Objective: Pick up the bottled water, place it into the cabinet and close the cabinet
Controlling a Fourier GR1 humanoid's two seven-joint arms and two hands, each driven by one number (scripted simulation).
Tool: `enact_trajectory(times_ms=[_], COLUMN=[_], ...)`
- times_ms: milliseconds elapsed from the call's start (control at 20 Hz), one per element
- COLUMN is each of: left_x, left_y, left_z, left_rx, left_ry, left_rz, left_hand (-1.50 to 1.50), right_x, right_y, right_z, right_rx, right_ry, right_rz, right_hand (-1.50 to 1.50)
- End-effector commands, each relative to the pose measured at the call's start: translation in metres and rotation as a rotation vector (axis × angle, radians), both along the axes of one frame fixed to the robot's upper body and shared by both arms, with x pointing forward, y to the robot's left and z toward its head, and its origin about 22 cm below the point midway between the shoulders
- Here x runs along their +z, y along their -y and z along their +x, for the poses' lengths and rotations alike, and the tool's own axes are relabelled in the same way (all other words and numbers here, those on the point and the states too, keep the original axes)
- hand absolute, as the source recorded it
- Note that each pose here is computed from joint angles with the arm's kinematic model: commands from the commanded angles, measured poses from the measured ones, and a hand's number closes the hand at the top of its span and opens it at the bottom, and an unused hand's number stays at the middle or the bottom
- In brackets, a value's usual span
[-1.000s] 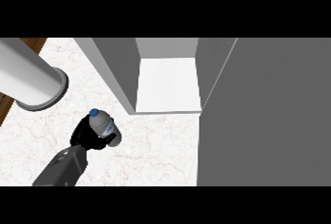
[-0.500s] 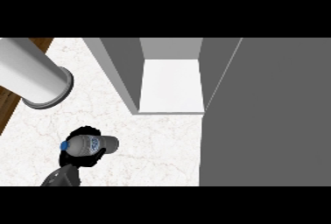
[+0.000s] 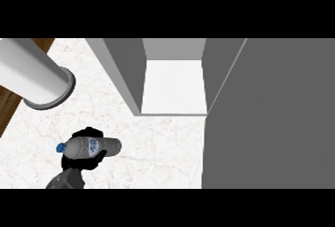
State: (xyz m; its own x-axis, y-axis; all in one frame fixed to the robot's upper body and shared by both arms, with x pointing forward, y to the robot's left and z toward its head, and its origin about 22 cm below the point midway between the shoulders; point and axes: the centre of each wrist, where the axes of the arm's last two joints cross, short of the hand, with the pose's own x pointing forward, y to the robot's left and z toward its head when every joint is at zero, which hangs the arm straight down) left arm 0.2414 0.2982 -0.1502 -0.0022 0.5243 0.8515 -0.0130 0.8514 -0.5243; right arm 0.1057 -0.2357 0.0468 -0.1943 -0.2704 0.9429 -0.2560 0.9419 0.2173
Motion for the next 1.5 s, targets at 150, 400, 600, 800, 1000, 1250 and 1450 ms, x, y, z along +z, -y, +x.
enact_trajectory(times_ms=[150, 400, 600, 800, 1000, 1250, 1450], left_x=[0.029, 0.059, 0.09, 0.118, 0.146, 0.159, 0.209], left_y=[0.017, 0.033, 0.071, 0.108, 0.128, 0.162, 0.182], left_z=[0.007, 0.003, 0.016, 0.023, 0.035, 0.059, 0.093], left_rx=[-0.064, -0.111, -0.116, -0.129, -0.114, -0.121, -0.092], left_ry=[0.037, 0.053, 0.108, 0.132, 0.143, 0.151, 0.16], left_rz=[-0.027, 0.014, 0.011, 0.05, 0.111, 0.176, 0.216], left_hand=[1.5, 1.5, 1.5, 1.5, 1.5, 1.5, 1.5], right_x=[0.012, -0.002, -0.012, -0.01, 0.001, -0.003, -0.011], right_y=[-0.017, -0.012, -0.019, -0.014, -0.023, -0.013, -0.012], right_z=[-0.006, -0.004, 0.004, 0.003, -0.005, 0.005, 0.007], right_rx=[0.027, 0.008, 0.017, 0.024, 0.038, 0.048, 0.033], right_ry=[0.0, -0.004, -0.012, 0.012, -0.015, -0.013, -0.011], right_rz=[0.004, 0.009, 0.035, 0.036, 0.023, 0.023, 0.038], right_hand=[-1.5, -1.5, -1.5, -1.5, -1.5, -1.5, -1.5])
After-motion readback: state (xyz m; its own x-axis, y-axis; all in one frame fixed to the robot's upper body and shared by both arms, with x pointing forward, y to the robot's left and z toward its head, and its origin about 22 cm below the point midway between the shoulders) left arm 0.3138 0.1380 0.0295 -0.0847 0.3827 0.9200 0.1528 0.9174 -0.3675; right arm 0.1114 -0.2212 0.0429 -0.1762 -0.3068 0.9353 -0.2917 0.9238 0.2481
